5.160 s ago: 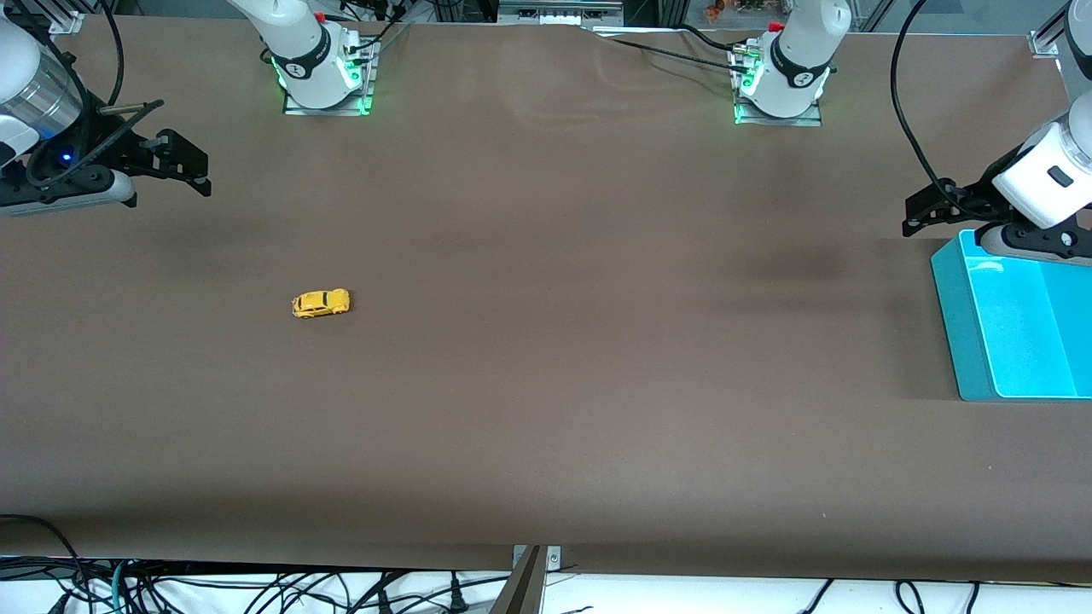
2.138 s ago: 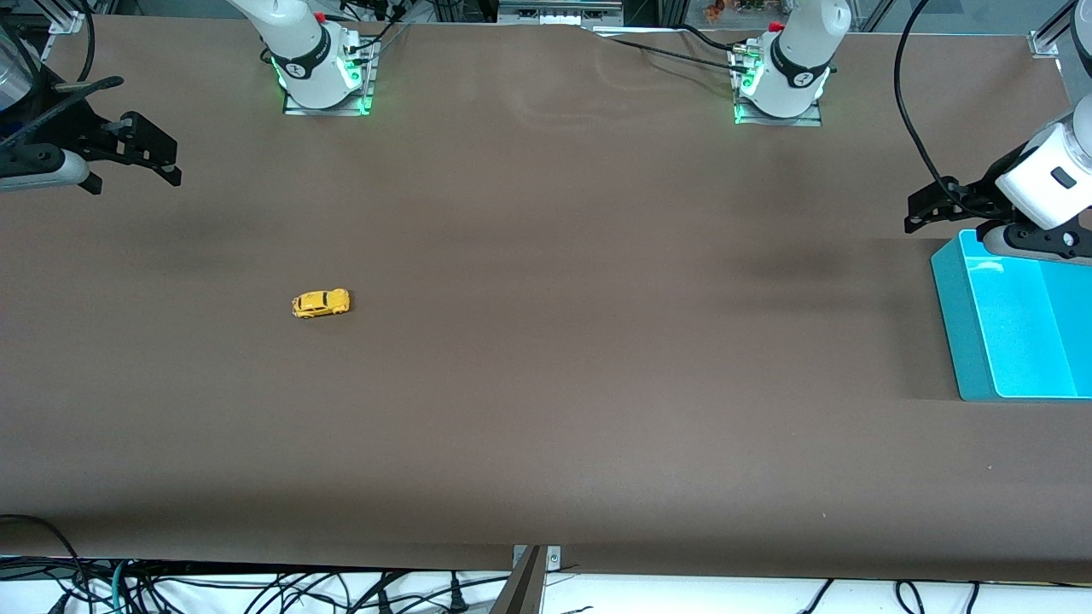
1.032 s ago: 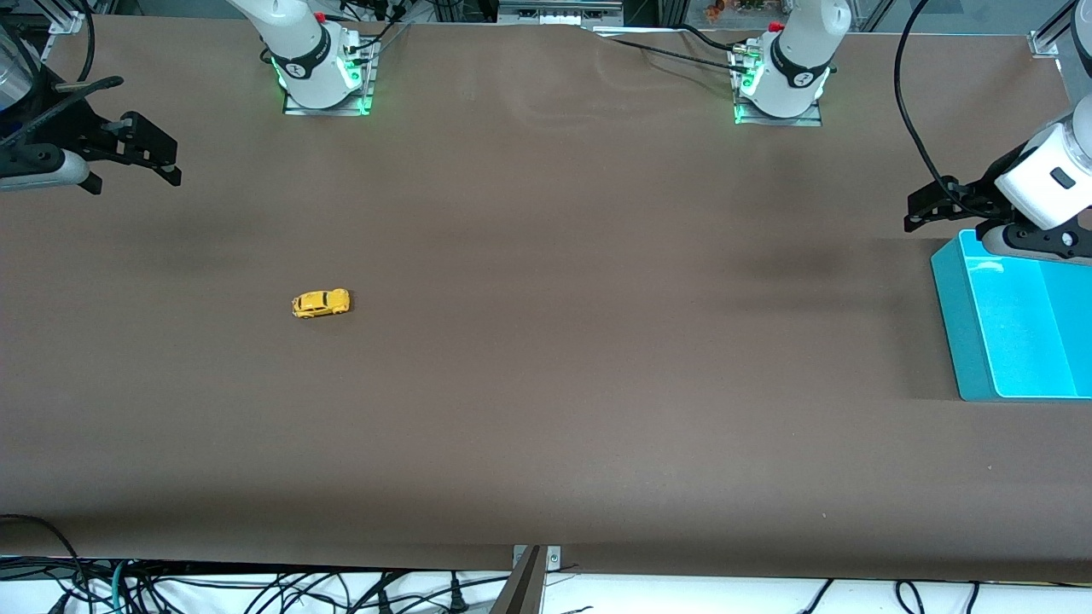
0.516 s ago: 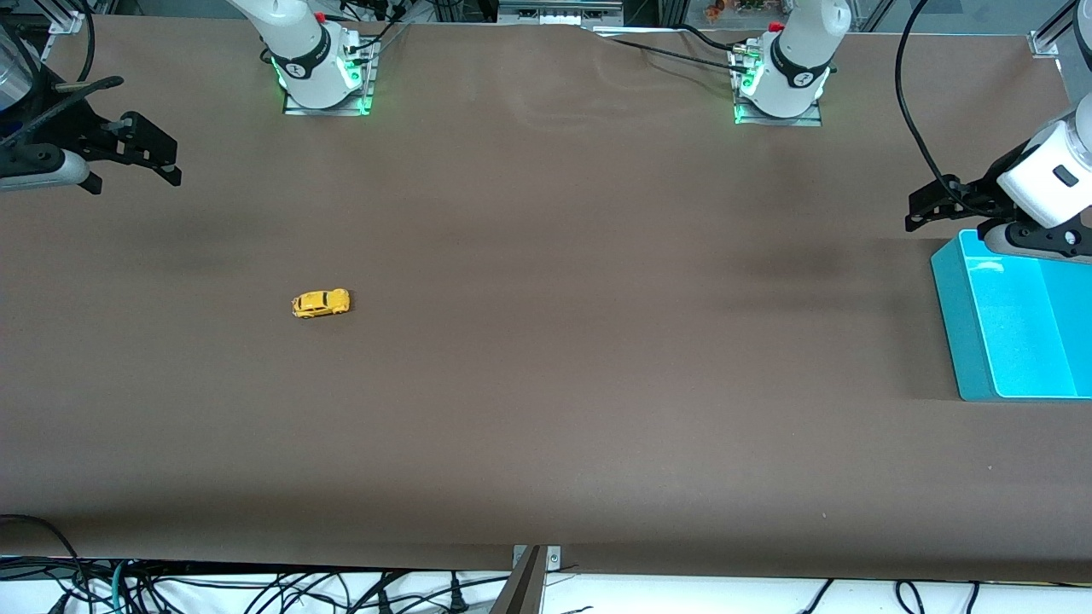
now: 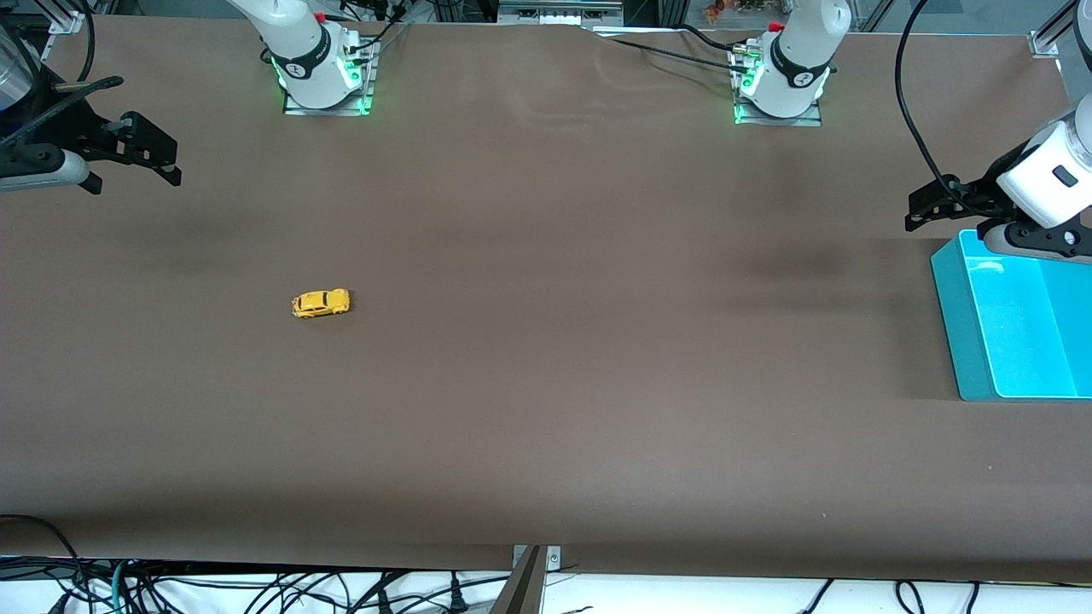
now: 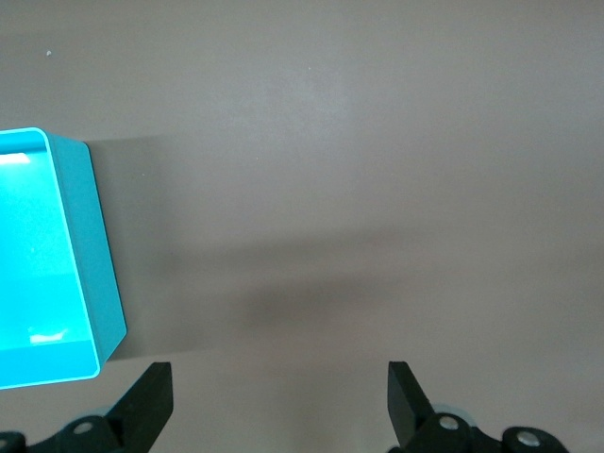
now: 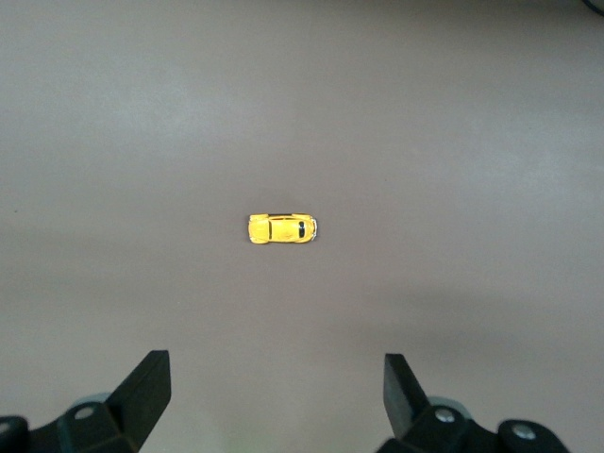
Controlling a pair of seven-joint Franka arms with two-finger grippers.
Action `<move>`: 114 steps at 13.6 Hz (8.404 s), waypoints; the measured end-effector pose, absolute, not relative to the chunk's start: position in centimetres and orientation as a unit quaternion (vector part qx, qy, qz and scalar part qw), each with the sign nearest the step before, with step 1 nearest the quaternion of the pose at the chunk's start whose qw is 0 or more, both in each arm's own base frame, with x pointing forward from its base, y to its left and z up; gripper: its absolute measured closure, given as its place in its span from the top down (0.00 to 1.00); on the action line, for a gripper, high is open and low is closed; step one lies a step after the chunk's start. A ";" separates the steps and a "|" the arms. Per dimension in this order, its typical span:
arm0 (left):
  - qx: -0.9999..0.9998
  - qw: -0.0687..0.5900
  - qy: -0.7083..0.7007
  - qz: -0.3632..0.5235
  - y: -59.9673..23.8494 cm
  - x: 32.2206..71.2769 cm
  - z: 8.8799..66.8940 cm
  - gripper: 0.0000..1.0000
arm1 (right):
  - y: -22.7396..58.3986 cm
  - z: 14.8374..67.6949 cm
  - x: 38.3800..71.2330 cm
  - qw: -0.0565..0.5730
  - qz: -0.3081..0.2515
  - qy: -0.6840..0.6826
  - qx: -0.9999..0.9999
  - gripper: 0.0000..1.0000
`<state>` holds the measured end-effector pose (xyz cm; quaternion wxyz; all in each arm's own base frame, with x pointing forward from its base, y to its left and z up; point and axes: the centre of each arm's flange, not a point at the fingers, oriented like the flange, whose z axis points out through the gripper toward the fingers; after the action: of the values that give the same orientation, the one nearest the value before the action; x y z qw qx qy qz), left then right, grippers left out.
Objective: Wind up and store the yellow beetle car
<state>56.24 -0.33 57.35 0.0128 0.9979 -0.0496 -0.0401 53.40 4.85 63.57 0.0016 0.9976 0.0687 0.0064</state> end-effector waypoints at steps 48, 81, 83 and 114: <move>0.998 0.013 -0.049 -0.043 -0.2 56.4 57.1 1.00 | 7.4 19.4 54.2 -0.006 0.016 0.728 0.685 0.94; 0.998 0.013 -0.047 -0.048 0.0 56.5 56.7 1.00 | -12.6 19.2 53.1 -0.002 0.006 0.761 0.649 0.45; 0.998 0.013 -0.047 -0.048 0.0 56.5 56.7 1.00 | -12.6 19.0 52.9 -0.013 0.005 0.757 0.654 0.51; 0.969 0.032 -0.227 -0.093 -0.9 56.2 55.0 1.00 | 0.8 56.3 55.6 -0.002 -0.018 0.089 0.996 1.00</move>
<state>56.16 -0.87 55.04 0.0324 0.9689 -0.2271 -0.0931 55.65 0.76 56.28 -0.0018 0.9959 0.0888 -0.0183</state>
